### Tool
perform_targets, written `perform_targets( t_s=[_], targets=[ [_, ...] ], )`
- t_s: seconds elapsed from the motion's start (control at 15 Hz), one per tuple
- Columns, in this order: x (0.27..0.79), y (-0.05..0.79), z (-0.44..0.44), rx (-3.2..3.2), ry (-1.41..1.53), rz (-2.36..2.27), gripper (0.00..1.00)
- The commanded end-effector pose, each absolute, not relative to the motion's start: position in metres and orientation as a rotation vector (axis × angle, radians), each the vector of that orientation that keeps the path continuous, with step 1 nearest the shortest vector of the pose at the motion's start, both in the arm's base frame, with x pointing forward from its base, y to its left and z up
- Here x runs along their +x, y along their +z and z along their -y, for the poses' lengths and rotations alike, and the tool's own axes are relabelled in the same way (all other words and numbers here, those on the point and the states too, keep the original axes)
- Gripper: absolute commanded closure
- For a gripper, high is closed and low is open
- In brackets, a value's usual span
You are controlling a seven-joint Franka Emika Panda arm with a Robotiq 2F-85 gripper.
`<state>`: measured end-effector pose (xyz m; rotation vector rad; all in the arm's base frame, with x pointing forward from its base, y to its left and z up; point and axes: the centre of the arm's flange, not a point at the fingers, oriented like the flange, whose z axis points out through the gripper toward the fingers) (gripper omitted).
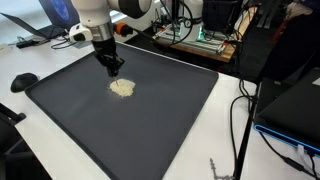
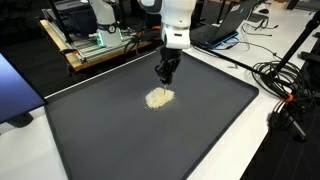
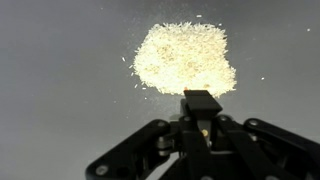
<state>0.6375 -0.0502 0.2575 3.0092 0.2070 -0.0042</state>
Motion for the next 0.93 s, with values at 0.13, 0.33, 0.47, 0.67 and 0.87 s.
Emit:
perform_targets(
  t_s=[0.13,0.33,0.47,0.67,0.87],
  targets=[
    [0.651,0.245,0.053,2.988,-0.073,-0.173,0.97],
    [0.653,0.234,0.053,2.986,-0.098,-0.164,0.97],
    [0.654,0.227,0.053,2.989,-0.109,-0.164,0.97],
    [0.656,0.215,0.051,2.991,-0.139,-0.174,0.97],
    [0.656,0.210,0.051,2.995,-0.174,-0.177,0.97]
  ],
)
